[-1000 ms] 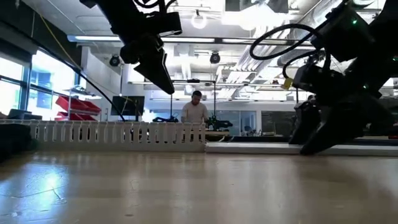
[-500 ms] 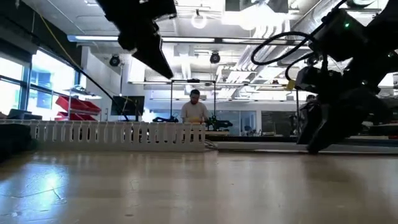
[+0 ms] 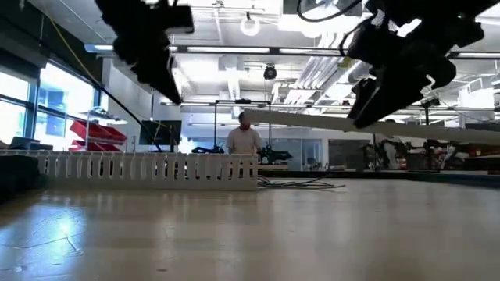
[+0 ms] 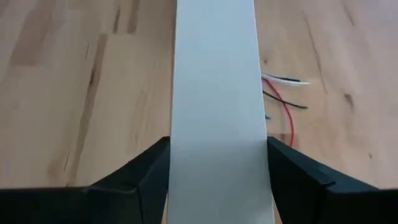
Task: Ziptie cables
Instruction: Close the white cable duct
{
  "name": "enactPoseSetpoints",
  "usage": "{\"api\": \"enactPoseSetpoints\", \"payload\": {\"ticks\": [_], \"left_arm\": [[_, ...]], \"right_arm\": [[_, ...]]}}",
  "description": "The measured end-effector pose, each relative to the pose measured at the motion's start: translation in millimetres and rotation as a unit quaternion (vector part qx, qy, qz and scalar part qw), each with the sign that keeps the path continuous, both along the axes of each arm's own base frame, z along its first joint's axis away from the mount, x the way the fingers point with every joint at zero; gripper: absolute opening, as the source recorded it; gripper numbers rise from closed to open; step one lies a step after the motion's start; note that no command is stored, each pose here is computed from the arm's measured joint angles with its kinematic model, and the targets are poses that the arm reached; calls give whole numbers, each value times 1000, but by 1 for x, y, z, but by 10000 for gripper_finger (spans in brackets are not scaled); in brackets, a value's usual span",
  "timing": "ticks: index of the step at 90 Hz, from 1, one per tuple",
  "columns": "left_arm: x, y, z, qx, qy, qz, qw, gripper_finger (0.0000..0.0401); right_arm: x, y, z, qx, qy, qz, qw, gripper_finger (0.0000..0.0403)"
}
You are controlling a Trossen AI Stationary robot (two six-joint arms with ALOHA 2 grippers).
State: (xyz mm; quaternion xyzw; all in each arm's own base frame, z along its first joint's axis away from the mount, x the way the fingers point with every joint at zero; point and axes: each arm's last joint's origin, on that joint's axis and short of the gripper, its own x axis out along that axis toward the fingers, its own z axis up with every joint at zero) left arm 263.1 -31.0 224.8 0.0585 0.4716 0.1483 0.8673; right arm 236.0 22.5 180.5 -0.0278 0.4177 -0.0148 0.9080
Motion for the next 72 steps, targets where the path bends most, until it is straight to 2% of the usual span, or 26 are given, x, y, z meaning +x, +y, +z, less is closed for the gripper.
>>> {"api": "enactPoseSetpoints", "payload": {"ticks": [17,26,37,46,64,72], "left_arm": [[2,-4,-30,-46,-83,-50,994,170],[4,-5,-43,-50,-135,-90,986,170],[5,-3,-51,-48,-197,-83,976,175],[9,2,-59,-48,-200,-71,976,189],[22,8,-81,-69,-196,-88,974,240],[28,10,-92,-57,-182,-103,976,263]], "right_arm": [[11,-3,-10,-1,40,-11,999,204],[11,-5,-9,1,52,-19,998,204],[11,-7,0,1,45,-22,999,204],[11,-8,0,2,50,-24,998,204],[6,-8,-2,8,76,-22,997,204],[6,-8,1,9,73,-24,997,204]]}}
